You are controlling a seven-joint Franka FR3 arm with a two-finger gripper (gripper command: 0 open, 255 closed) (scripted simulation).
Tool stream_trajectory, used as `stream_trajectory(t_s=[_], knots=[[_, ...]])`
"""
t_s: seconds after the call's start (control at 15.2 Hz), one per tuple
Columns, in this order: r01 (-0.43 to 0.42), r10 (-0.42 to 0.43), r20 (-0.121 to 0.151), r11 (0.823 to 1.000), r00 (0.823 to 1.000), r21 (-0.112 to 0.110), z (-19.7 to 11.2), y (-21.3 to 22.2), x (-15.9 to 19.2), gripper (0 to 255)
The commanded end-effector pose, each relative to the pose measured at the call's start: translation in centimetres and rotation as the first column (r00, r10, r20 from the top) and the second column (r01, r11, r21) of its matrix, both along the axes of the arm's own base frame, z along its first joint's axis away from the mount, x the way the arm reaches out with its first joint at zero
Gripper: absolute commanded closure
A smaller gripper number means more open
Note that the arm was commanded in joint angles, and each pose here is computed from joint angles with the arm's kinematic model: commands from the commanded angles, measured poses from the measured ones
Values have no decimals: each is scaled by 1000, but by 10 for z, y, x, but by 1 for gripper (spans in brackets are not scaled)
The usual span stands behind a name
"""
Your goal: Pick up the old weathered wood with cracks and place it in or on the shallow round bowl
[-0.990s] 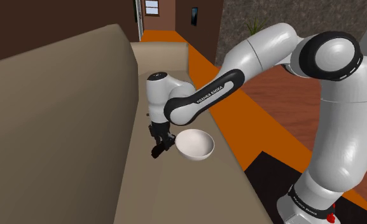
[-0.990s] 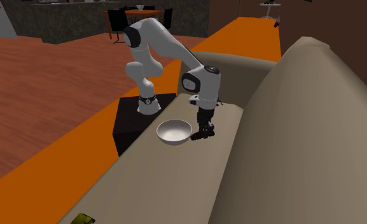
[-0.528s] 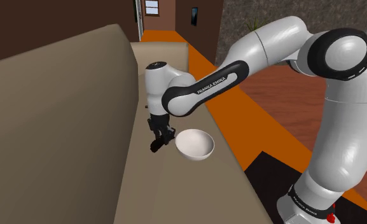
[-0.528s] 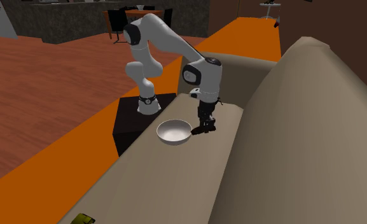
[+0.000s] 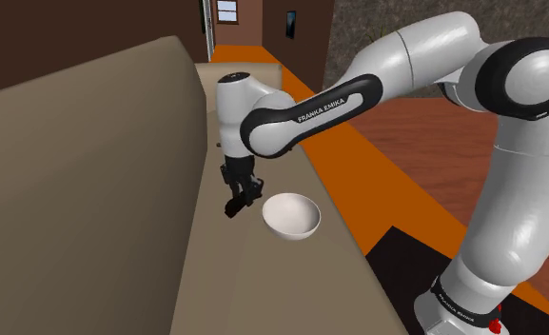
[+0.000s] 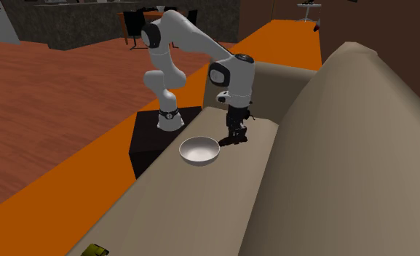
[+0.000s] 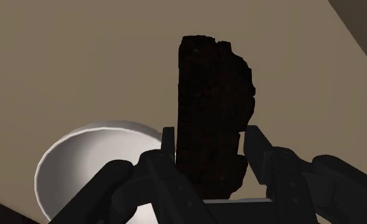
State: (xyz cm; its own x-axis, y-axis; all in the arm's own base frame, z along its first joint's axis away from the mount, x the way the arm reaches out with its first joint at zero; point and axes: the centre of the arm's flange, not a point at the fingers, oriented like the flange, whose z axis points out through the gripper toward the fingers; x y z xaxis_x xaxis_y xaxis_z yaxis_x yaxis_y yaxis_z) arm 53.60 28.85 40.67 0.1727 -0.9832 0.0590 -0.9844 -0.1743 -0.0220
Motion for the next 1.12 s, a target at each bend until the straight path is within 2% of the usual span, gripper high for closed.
stream_trajectory(t_s=[0.0,0.73,1.06], knots=[[0,0,0,1000,1000,0,8,-11,-5,255],[0,0,0,1000,1000,0,24,-140,-66,255],[0,0,0,1000,1000,0,-3,-140,-66,255]])
